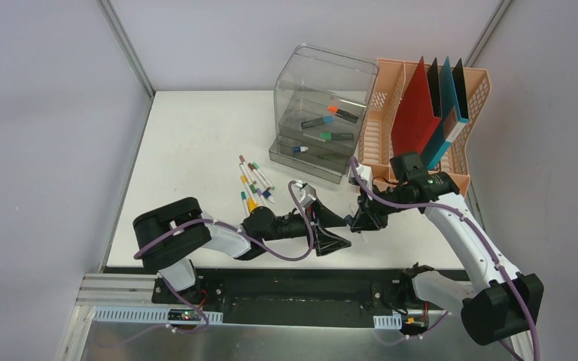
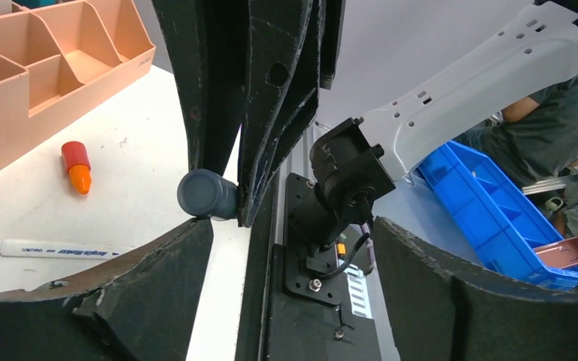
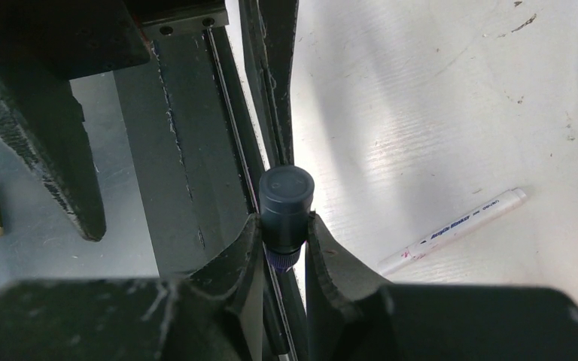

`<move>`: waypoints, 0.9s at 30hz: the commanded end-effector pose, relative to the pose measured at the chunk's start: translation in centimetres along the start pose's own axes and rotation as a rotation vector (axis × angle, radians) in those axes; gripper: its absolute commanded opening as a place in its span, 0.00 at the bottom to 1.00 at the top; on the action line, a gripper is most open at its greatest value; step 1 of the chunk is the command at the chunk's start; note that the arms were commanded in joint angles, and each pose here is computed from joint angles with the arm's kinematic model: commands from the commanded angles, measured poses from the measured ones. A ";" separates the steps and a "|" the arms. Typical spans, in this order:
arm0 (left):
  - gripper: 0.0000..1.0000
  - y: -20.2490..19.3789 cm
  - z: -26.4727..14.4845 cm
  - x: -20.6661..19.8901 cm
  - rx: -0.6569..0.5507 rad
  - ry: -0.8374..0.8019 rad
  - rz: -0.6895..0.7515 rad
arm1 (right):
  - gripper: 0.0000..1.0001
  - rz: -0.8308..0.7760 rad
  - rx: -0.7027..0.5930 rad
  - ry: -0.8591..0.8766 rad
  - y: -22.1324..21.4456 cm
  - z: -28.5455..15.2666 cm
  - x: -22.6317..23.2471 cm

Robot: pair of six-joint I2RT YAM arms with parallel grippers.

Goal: Organize the desk
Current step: Place the stationery in the drawer.

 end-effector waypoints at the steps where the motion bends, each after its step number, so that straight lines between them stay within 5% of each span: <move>1: 0.76 2.0 1.2 -1.5 -0.093 -0.069 -0.002 | 0.00 -0.058 -0.026 0.023 0.6 0.2 -0.2; 27: 0.55 2.6 1.9 -0.5 -0.198 0.028 -0.025 | 0.00 -0.031 -0.029 0.079 0.6 0.7 -0.1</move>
Point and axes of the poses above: each gripper's point midway between its finger pads, its own z axis out along the fingers, its own x axis along the line the jaws close on, y = z × x, the point moved 10 cm from there along -z, back along the fingers, and after that the axes turned 13 degrees about -z, right-handed, at the moved point
